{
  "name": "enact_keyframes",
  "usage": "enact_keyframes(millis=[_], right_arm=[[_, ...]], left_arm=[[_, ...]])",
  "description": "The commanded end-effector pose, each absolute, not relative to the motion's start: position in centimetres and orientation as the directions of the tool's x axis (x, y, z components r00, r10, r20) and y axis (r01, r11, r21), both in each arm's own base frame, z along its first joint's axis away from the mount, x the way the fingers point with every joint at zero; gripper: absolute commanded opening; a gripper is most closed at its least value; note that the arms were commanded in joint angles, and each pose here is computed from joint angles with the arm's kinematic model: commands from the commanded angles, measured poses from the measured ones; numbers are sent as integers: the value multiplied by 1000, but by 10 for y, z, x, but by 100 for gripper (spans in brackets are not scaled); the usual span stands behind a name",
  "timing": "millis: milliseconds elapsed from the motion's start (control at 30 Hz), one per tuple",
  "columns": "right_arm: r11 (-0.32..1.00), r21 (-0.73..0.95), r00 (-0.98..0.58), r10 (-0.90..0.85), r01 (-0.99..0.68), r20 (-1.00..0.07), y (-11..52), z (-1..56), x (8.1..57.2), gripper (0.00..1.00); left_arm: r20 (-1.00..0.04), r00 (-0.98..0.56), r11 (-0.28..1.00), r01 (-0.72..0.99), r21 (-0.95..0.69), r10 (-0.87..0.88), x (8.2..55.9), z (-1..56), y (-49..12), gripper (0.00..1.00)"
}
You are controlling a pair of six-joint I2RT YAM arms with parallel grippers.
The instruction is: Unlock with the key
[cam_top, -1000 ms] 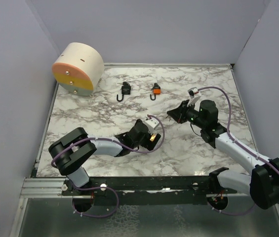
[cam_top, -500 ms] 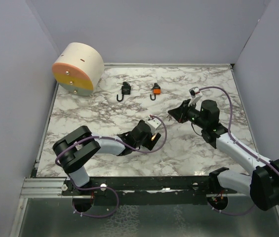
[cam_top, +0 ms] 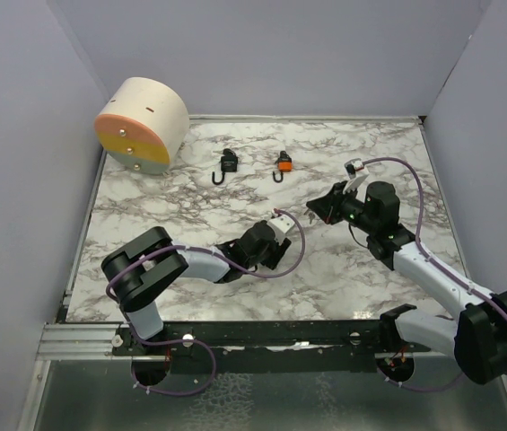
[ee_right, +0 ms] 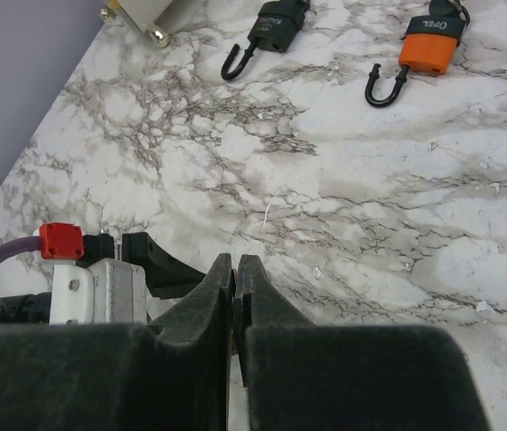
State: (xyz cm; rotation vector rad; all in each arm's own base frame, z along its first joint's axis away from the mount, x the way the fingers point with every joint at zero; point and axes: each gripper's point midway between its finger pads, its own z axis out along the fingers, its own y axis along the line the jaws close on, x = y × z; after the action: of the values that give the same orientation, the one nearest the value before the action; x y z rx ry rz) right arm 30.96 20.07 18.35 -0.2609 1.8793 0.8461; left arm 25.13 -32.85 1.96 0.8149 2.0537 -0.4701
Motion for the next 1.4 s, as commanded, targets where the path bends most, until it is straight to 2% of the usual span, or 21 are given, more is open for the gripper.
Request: enact_keyframes(millis=[0,100,133,200,333,500,633,867,1033,1367], right_arm=[[745,415,-438,184,-522,-880,194,187,309,1],[746,415,-436,185,-521,-881,193,187,309,1],[746,414,-434,185,-521,-881,193,188,309,1],[745,418,-442,185,-520,-878,194,185,309,1],[740,426,-453,184,-520,-872,195,182,308,1],[737,436,-474,178,-517,-863,196,176,305,1],[717,452,-489,177,-530,-854,199,169,300,1],[671,510,-513,220,-538,-830,207,168,295,1],[639,539,-495,271,-548,-825,210,175,292,1],[585,539,-443,315,-606,-839,219,190,283,1]], left_arm=[[-736,-500,703,710,-47,456,229,-16,-313,22],[-747,-491,701,712,-47,448,231,-10,-313,1],[-755,-481,699,714,-42,446,232,-6,-314,0],[-775,-455,704,710,-18,439,240,4,-316,0],[-871,-340,732,680,33,355,263,60,-323,0],[-983,-110,744,667,37,147,275,139,-326,0],[-999,44,749,662,25,-6,273,178,-319,0],[-987,154,717,694,70,-52,265,177,-320,0],[-936,310,741,665,91,-164,253,194,-304,0],[-938,324,685,712,154,-125,239,178,-333,0]])
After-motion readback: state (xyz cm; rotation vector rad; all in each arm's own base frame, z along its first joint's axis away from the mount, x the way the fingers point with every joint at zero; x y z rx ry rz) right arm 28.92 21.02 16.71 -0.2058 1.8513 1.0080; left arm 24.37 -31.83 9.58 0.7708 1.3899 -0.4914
